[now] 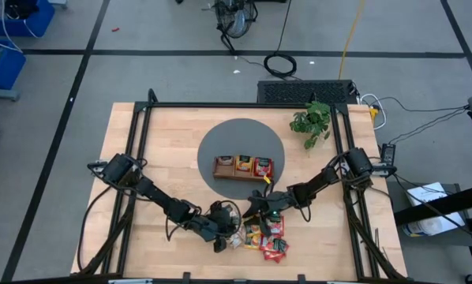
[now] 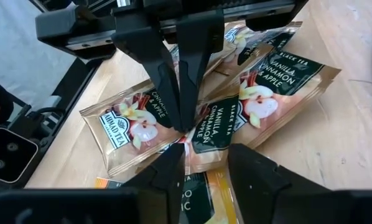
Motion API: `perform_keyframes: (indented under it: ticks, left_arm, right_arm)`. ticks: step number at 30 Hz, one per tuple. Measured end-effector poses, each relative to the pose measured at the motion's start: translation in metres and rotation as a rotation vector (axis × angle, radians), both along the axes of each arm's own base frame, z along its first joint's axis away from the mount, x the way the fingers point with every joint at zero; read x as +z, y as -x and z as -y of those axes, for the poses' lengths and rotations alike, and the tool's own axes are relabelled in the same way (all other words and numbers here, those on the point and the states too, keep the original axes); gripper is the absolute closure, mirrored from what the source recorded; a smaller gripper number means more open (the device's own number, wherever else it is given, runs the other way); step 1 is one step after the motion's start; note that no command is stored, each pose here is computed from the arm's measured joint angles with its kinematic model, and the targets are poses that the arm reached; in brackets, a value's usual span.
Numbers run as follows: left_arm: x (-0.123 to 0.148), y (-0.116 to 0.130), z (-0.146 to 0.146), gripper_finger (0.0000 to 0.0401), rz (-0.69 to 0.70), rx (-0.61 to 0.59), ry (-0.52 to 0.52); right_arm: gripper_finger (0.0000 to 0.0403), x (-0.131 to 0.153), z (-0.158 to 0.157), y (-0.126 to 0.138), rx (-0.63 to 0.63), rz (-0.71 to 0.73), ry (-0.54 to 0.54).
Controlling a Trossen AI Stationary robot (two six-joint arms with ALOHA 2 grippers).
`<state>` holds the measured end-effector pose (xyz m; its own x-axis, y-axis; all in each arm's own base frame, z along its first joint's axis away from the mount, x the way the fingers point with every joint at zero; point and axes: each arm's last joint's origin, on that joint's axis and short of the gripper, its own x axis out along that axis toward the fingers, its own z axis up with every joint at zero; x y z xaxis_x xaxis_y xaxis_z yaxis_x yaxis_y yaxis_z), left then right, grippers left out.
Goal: Pick & Place Tea
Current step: Put the brown tea bag into the left section of the wooden organizer
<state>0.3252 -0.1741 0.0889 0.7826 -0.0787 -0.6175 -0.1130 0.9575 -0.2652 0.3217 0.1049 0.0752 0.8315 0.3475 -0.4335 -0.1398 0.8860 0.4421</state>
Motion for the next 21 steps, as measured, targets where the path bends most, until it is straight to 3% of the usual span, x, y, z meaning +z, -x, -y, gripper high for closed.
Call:
perform_keyframes:
  ticks: [10,18,21]
  left_arm:
    - [-0.0001,-0.001,-0.0024,0.039,0.005,0.013,-0.017]
    - [0.0,-0.0011,-0.0025,0.0389,0.008,0.007,-0.029]
    - [0.0,-0.0011,-0.0025,0.0394,0.008,0.006,-0.03]
  right_arm:
    - [0.0318,-0.0042,0.0028,0.0015,-0.007,-0.045,0.012]
    - [0.0328,-0.0097,0.0049,-0.0041,-0.021,-0.191,0.055]
    - [0.0338,-0.0082,0.0042,-0.0071,-0.005,-0.186,0.071]
